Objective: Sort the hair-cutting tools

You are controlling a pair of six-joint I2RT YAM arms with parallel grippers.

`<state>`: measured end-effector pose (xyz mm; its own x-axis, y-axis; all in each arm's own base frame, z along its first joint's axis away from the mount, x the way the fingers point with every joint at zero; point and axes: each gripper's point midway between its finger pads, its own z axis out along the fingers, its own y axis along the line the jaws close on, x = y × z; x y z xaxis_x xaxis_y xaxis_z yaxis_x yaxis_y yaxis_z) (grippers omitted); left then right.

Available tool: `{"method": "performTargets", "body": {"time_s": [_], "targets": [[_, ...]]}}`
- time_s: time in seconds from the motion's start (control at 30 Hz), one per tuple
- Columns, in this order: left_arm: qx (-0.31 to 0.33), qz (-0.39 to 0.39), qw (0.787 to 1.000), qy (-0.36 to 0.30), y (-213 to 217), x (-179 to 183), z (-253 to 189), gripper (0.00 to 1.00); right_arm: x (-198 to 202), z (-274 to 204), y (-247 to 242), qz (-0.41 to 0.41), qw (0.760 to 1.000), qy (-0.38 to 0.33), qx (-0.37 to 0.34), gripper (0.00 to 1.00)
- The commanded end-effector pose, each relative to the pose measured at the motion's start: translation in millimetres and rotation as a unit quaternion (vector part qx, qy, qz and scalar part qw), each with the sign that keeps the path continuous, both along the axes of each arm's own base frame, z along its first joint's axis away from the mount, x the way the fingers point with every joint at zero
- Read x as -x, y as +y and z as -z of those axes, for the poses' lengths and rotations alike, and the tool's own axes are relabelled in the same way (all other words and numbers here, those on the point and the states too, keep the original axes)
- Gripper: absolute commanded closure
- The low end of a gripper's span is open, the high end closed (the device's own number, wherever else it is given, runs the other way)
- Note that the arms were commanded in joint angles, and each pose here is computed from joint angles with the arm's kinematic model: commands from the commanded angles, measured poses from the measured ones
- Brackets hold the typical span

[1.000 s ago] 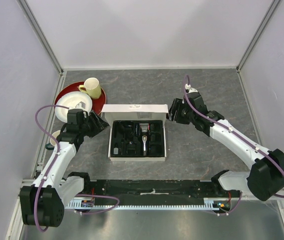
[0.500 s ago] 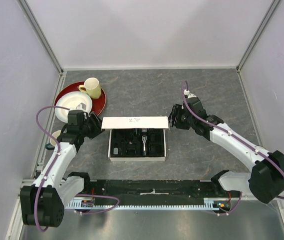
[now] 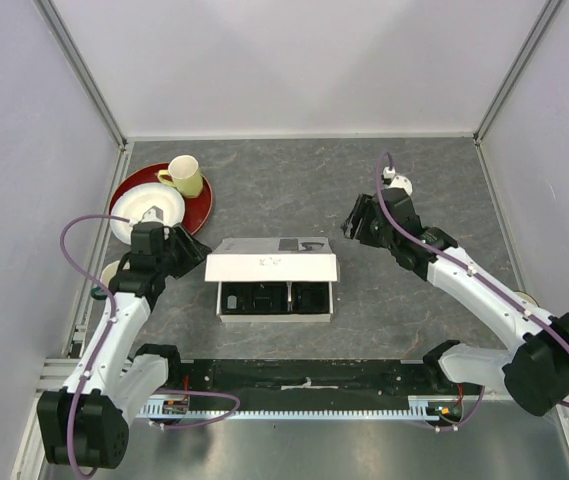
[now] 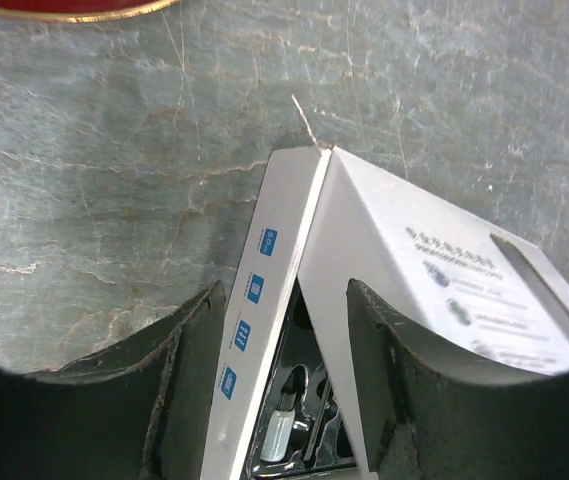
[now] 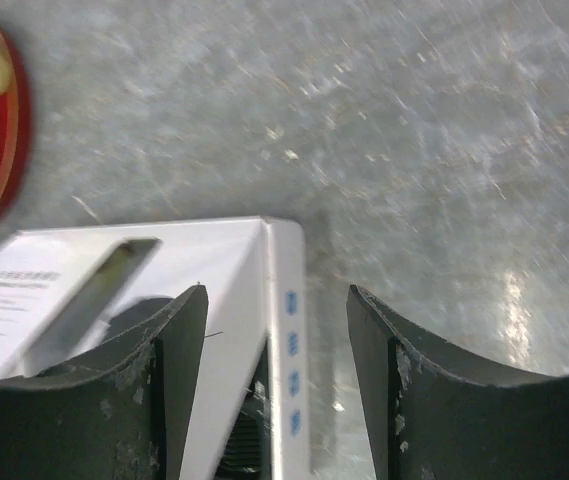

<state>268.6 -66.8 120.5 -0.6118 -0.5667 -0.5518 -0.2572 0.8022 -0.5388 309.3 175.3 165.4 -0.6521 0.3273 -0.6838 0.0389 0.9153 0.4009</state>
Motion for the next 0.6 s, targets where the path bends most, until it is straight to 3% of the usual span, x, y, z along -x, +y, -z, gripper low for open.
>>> {"method": "performTargets", "body": {"time_s": [0.0, 0.2, 0.57], "targets": [[-0.008, -0.044, 0.998, -0.047, 12, -12, -35, 0.41, -26, -70, 32, -0.041, 0.992, -0.100, -0.068, 0.34], [0.004, -0.009, 0.997, -0.073, 1, -16, -53, 0.39, -10, -63, 81, -0.155, 0.981, -0.069, -0.100, 0.34], [0.060, 0.075, 0.995, -0.021, -31, 9, -19, 0.39, 47, 32, 86, -0.202, 0.977, 0.044, -0.051, 0.34]]}}
